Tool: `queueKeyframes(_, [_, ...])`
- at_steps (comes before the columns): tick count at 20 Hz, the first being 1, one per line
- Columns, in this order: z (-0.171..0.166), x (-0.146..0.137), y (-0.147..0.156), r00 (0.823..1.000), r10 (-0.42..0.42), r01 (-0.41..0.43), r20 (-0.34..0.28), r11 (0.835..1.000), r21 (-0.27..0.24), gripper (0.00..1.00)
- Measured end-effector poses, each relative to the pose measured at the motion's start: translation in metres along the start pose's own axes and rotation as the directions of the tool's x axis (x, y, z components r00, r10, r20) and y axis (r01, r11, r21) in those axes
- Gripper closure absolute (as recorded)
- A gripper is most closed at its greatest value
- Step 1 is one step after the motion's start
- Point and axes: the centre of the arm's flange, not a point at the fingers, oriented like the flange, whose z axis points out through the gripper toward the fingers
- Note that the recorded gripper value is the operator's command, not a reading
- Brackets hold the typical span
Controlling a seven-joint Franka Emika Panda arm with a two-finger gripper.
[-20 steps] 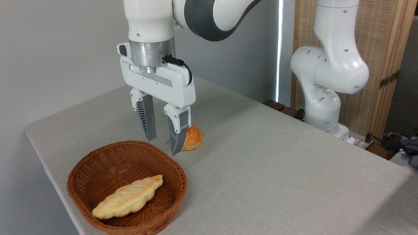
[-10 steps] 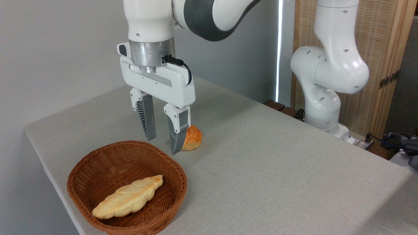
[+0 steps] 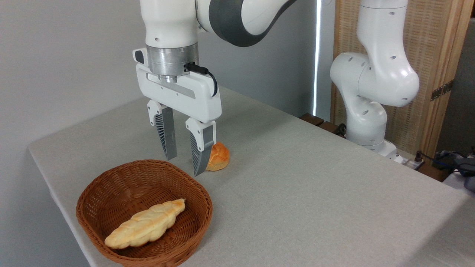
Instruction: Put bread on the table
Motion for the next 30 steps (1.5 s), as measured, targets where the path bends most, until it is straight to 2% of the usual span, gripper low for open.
queueKeyframes(5, [0.003, 0.011, -0.010, 0.997, -0.003, 0.007, -0.080, 0.999, 0.049, 0.00])
queueKeyframes(9, [0.026, 0.024, -0.018, 0.993, 0.002, 0.006, -0.116, 0.997, 0.073, 0.00])
queueKeyframes(11, [0.040, 0.033, -0.020, 0.991, 0.025, -0.011, -0.132, 0.994, 0.105, 0.00])
queueKeyframes(14, [0.066, 0.044, -0.020, 0.990, 0.060, -0.042, -0.129, 0.990, 0.134, 0.00])
queueKeyframes(21, [0.115, 0.064, -0.009, 0.985, 0.115, -0.096, -0.131, 0.985, 0.144, 0.00])
queueKeyframes(30, [0.119, 0.065, -0.010, 0.981, 0.162, -0.140, -0.108, 0.972, 0.187, 0.00])
